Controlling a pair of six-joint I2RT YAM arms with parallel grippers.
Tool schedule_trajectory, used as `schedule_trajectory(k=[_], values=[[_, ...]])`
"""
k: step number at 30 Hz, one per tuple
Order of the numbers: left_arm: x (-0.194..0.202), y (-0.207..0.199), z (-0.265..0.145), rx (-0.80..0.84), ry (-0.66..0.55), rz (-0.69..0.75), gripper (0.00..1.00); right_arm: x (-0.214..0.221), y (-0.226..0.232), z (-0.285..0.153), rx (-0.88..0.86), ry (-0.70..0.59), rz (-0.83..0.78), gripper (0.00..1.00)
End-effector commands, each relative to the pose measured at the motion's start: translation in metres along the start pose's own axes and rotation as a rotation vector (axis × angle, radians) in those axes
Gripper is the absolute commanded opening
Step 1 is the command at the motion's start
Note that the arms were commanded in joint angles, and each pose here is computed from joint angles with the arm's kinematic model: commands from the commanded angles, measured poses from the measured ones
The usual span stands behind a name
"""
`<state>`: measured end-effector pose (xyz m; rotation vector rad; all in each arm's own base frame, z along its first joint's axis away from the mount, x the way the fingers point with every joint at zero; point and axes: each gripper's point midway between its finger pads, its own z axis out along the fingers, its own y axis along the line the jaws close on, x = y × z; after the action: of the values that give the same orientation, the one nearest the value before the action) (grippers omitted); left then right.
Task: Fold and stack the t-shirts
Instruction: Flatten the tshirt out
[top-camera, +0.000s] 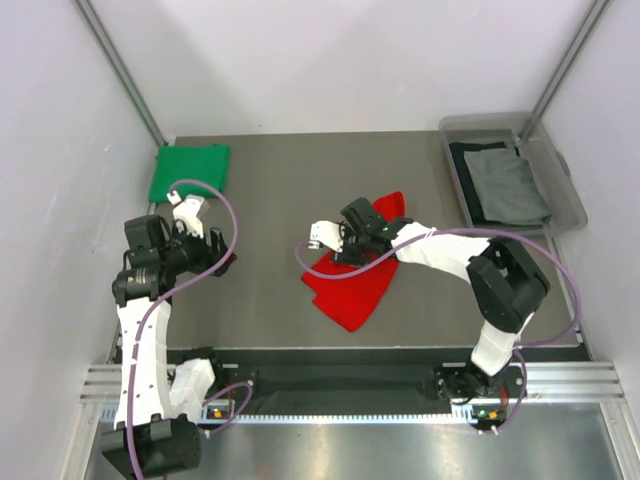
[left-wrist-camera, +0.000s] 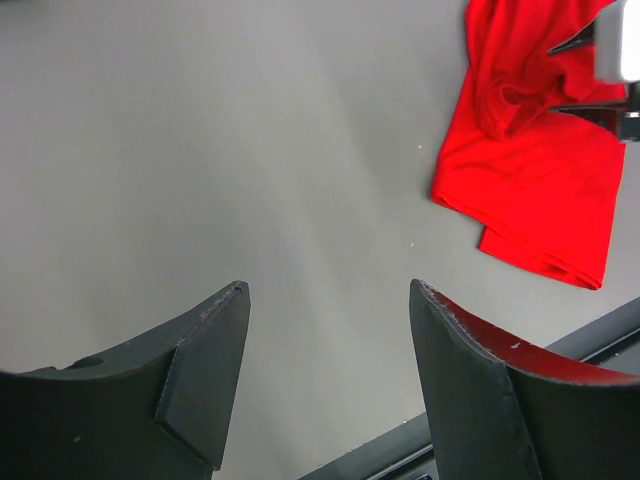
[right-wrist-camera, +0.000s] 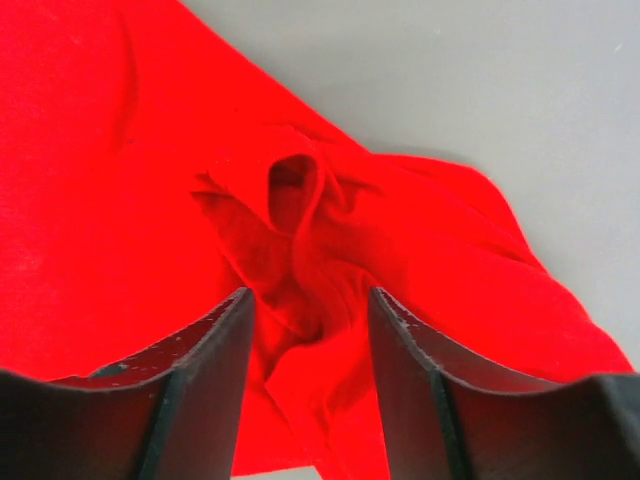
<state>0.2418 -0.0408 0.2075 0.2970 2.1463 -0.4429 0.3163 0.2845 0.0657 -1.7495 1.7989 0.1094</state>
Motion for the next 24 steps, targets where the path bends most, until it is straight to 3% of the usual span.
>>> schedule_trajectory(k=[1, 4, 9, 15, 16, 19, 24], values=[[-0.001, -0.001, -0.001, 0.011, -0.019, 0.020, 0.70, -0.015, -0.019, 0.004, 0.065, -0.011, -0.017, 0.48], [-0.001, -0.001, -0.001, 0.009, -0.020, 0.020, 0.70, -0.011, -0.023, 0.008, 0.082, 0.014, -0.021, 0.46], [-0.001, 0.001, 0.000, 0.005, -0.018, 0.011, 0.69, -0.011, -0.052, -0.005, 0.230, 0.064, -0.023, 0.00], [-0.004, -0.008, 0.014, 0.111, 0.046, -0.036, 0.65, -0.071, -0.095, -0.118, 0.561, -0.058, -0.178, 0.00], [-0.006, -0.012, 0.022, 0.126, 0.107, 0.001, 0.65, -0.088, -0.105, -0.160, 0.657, -0.121, -0.196, 0.00], [-0.010, -0.016, 0.037, 0.116, 0.185, 0.092, 0.66, -0.102, -0.126, -0.227, 0.793, -0.182, -0.167, 0.00], [-0.003, -0.061, 0.079, 0.271, 0.329, 0.259, 0.62, -0.054, -0.175, -0.271, 0.960, -0.112, -0.066, 0.00]])
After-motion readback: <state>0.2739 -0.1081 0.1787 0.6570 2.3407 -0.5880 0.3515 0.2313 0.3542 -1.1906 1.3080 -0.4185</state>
